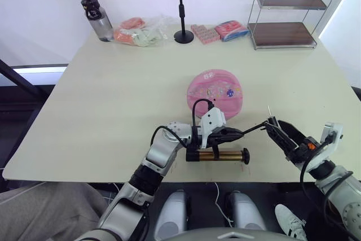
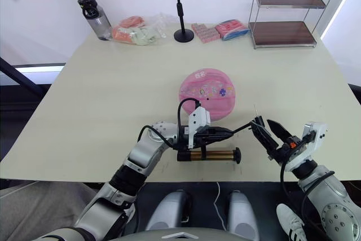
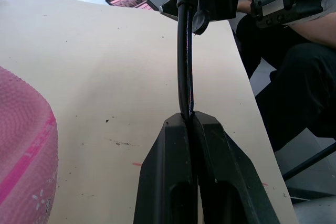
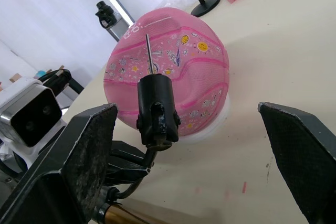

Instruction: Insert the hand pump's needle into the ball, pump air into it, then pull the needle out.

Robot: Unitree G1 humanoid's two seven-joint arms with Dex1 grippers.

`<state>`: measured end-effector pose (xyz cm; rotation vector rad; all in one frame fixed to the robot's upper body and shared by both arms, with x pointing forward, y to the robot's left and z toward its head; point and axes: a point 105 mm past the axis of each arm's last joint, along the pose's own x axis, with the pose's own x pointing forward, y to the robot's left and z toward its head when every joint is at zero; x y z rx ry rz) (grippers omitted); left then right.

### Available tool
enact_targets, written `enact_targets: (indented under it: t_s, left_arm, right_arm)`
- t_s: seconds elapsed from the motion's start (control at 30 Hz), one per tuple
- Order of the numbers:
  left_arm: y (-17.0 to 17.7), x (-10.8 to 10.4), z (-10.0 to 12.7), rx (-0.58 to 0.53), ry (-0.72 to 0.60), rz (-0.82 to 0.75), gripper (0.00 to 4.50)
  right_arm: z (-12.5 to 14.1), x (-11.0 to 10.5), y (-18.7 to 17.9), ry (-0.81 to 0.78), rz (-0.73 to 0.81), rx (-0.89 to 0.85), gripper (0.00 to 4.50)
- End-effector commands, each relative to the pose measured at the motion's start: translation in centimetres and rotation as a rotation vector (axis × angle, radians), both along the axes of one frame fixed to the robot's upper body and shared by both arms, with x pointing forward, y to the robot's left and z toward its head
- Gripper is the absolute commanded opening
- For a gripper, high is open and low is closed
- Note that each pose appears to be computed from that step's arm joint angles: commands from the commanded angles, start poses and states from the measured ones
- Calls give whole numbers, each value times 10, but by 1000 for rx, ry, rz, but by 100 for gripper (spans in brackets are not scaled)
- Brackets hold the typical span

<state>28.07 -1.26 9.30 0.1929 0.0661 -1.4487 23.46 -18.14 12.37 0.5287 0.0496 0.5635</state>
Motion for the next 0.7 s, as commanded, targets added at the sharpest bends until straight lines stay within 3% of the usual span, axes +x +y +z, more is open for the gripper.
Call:
enact_targets:
  t_s: [0.03,0.07,0.1,0.13,0.27,0.37,0.7]
  left_arm:
    - [-5,-2,10,-40,-16,-23,4]
    - [-5,-2,10,-41,-15,-23,4]
    - [-4,-1,10,-42,-13,-21,0]
    - [-4,-1,10,-42,-11,-21,0]
    - [-4,-2,10,-42,-6,-21,0]
    - [-4,-2,10,-44,-4,-22,0]
    - [-1,-2,8,-40,23,-31,0]
  right_arm:
    - [9,-3,6,-37,31,3,450]
    - [9,-4,7,-36,33,7,450]
    - [8,-3,7,-34,31,9,397]
    - [8,-3,7,-33,30,10,375]
    - [6,-4,6,-30,28,12,159]
    - [7,-3,6,-42,24,14,33]
    - [9,-2,5,-70,26,-10,33]
